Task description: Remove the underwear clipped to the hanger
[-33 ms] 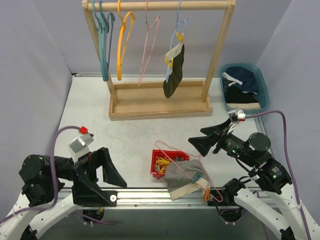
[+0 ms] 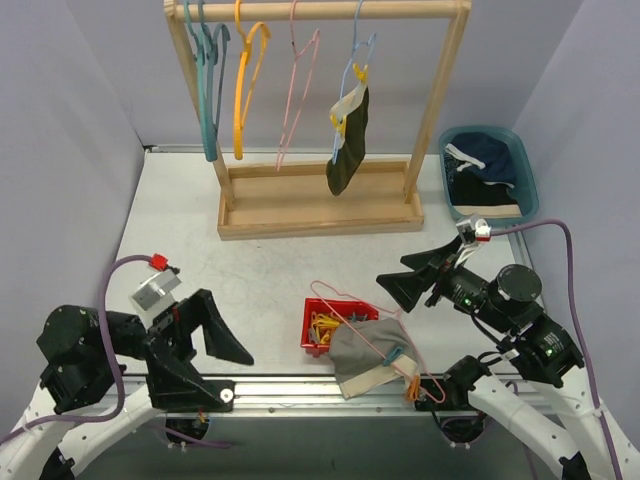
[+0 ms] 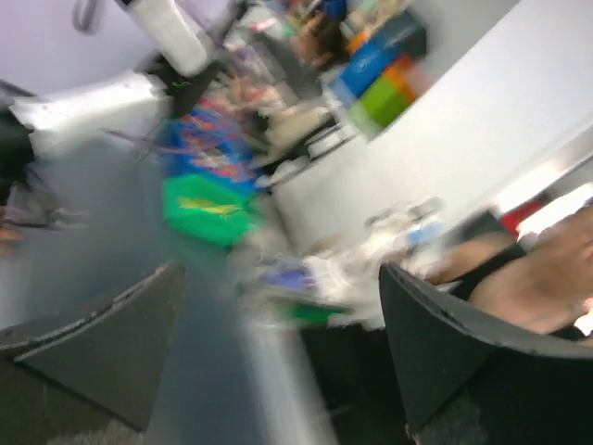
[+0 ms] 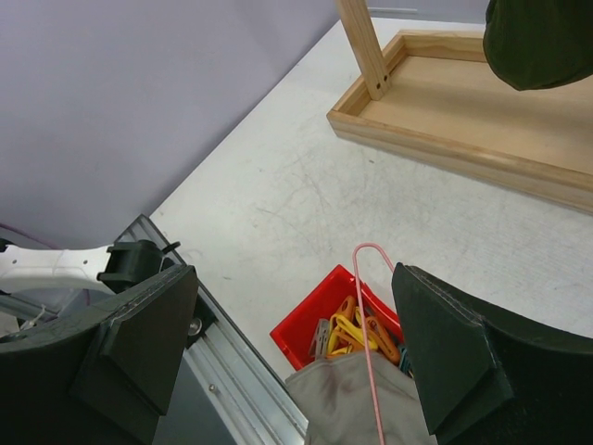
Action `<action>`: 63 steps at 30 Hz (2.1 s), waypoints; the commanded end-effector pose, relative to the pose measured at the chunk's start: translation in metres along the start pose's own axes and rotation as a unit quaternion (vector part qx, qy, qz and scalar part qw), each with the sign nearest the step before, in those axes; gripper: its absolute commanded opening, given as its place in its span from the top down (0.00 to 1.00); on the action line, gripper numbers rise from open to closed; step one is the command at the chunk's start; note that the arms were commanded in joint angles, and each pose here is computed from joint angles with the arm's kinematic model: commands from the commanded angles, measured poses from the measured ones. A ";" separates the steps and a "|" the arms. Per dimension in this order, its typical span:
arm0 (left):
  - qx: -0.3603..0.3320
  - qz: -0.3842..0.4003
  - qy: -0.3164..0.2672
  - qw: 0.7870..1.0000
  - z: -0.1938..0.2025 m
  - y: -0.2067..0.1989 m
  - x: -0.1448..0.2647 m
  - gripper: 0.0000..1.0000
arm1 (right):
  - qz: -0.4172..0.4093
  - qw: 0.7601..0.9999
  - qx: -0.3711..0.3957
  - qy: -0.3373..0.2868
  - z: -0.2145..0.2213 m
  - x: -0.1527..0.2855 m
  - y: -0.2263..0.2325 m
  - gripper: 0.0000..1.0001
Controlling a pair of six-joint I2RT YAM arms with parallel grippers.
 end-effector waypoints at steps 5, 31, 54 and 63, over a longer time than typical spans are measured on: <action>-0.350 -0.182 0.007 0.919 -0.020 0.075 0.020 0.06 | -0.020 1.000 0.006 -0.019 -0.012 -0.004 0.007 0.11; -0.370 -0.284 -0.084 0.881 -0.047 0.084 0.036 0.97 | -0.021 1.000 0.006 -0.018 -0.014 -0.006 0.007 0.11; -0.130 -0.793 -0.379 0.460 -0.100 0.123 0.173 0.06 | -0.022 0.999 0.000 -0.027 -0.016 -0.001 0.009 0.11; -0.154 -0.866 -0.368 0.301 -0.104 0.116 0.197 0.06 | -0.023 0.999 -0.002 -0.029 -0.018 -0.001 0.010 0.11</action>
Point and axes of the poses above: each gripper's point midway between its finger pads, its own x axis back along the fingers, its own y axis along the line the jaws close on, z = x × y, the point moved 5 cm from there along x, back along the fingers, and after that the axes turned 6 degrees about x, right-handed, at the moved point
